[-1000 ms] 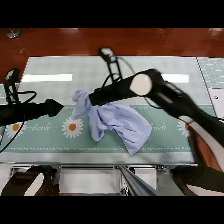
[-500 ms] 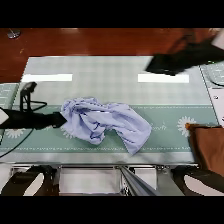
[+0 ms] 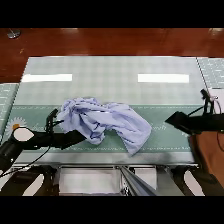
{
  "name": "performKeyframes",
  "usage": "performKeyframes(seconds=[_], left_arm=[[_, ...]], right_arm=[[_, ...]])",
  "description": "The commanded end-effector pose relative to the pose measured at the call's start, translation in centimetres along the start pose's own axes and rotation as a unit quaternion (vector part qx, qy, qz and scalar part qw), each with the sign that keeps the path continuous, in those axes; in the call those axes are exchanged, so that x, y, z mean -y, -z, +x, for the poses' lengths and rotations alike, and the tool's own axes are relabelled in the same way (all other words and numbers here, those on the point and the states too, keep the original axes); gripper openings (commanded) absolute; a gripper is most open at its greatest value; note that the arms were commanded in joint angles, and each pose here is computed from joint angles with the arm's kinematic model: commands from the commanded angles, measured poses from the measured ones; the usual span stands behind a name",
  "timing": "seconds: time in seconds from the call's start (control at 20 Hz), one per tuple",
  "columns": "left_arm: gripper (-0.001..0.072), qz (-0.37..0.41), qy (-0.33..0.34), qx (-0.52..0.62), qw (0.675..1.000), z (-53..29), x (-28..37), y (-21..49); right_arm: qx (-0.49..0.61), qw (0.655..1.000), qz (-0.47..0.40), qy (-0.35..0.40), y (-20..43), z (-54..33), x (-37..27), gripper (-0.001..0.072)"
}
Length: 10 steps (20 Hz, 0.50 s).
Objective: Fold the shirts.
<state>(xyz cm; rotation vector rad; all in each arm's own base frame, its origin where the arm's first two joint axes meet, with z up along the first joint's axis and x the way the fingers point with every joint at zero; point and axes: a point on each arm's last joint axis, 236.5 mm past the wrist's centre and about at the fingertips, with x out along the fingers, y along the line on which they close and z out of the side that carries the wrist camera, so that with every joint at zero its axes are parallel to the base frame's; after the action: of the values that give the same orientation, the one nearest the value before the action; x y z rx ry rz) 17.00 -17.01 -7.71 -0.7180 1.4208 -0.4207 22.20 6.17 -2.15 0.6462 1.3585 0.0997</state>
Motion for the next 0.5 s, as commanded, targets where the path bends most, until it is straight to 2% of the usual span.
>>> performKeyframes(seconds=[0.0, 0.2, 0.25, 0.3, 0.45], left_arm=[[0.0700, -0.025, 0.027, 0.065, 0.997, 2.1, 1.7, -2.6], [0.0692, -0.001, 0.011, 0.063, 0.998, 4.3, 3.1, -3.8], [0.0480, 0.009, 0.010, 0.053, 0.999, 4.7, 3.4, -4.0], [0.0020, 0.027, 0.012, 0.049, 0.998, 4.8, 3.9, -4.3], [0.0018, 0.073, 0.034, 0.048, 0.996, 4.0, 6.4, -5.3]], right_arm=[[-0.062, 0.998, 0.009, -0.030, 5.1, 3.2, -0.2, 0.0625], [-0.097, 0.995, -0.027, -0.023, 7.5, 4.4, -1.7, 0.0625], [-0.113, 0.993, -0.038, -0.020, 8.4, 4.8, -2.0, 0.0625], [-0.136, 0.990, -0.046, -0.015, 9.5, 5.3, -2.2, 0.0625], [-0.197, 0.978, -0.072, -0.018, 12.7, 6.9, -3.8, 0.0625]])
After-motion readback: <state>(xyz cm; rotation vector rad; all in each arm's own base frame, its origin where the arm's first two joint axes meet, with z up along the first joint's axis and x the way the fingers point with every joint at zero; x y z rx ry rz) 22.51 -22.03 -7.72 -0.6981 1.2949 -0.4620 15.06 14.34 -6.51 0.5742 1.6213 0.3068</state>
